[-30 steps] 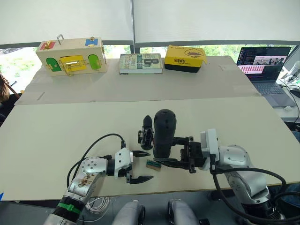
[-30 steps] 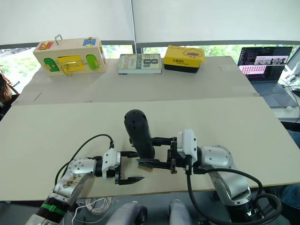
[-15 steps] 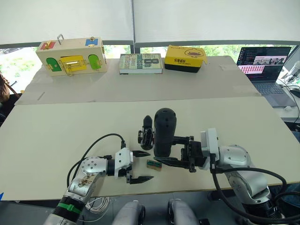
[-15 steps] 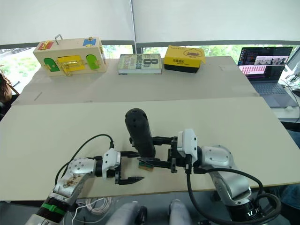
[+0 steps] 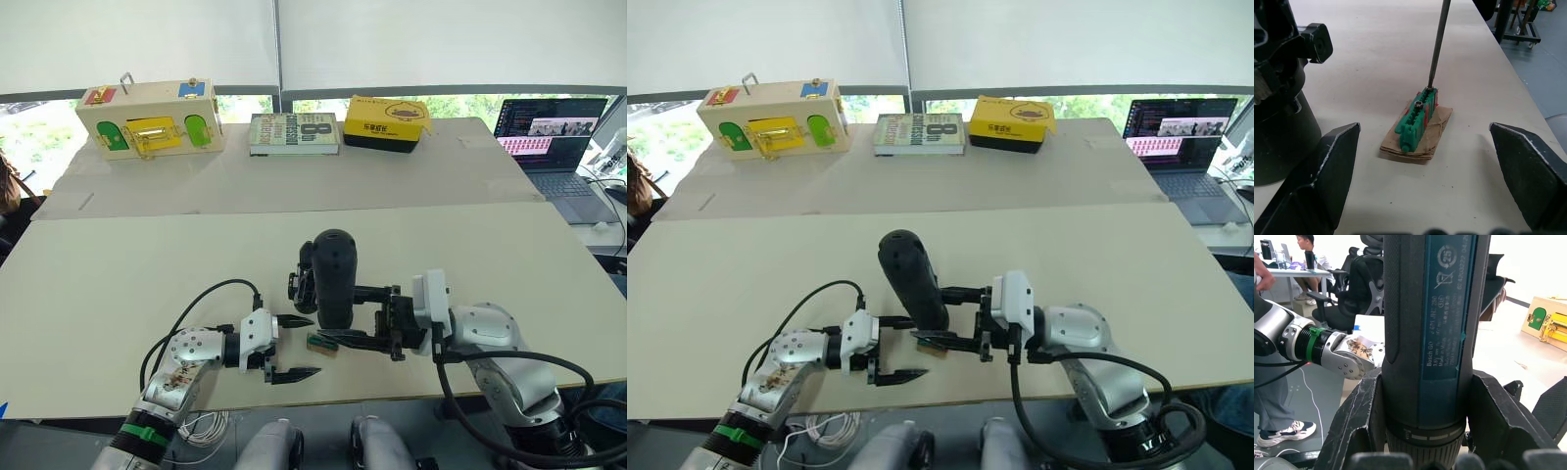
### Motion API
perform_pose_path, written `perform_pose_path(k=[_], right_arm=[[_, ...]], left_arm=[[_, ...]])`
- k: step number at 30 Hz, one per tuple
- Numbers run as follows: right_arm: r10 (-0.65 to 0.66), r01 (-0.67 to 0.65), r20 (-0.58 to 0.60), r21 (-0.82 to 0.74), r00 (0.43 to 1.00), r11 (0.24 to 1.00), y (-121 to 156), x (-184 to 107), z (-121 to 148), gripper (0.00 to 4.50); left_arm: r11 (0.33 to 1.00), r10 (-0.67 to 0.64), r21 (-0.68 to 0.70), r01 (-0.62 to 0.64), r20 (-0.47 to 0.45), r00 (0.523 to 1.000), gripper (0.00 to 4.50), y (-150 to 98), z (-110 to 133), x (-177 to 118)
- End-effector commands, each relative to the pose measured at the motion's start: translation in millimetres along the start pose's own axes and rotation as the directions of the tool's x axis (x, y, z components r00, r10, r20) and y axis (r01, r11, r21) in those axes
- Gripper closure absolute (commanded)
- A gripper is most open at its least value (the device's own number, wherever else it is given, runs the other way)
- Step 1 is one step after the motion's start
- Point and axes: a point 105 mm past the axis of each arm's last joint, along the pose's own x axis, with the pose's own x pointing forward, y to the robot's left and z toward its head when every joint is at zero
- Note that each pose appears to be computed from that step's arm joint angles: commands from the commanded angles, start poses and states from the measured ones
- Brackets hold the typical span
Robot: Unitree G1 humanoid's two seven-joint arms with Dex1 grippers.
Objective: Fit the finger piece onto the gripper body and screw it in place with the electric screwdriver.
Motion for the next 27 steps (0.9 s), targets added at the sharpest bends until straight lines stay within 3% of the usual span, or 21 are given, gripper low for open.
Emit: perform_pose_path(k=[1, 23, 27], right_arm=[[0.008, -0.008, 0.008, -0.023, 1.000, 1.000, 1.5, 2.7, 4.3, 2.58], [0.003, 0.000, 0.083, -0.034, 0.997, 0.999, -1.3, -0.6, 20.7, 2.58], [0.008, -0.004, 0.106, -0.036, 0.994, 0.999, -1.2, -1.1, 26.6, 2.58]], left_arm=[[0.997, -0.021, -0.076, 0.017, -0.052, 0.998, 0.00, -10.6, -19.8, 1.9], [0.997, -0.012, -0.081, 0.008, -0.047, 0.999, 0.00, -10.2, -20.7, -0.2], [0.996, -0.004, -0.086, 0.003, -0.013, 1.000, 0.00, -9.2, -16.2, -1.8]])
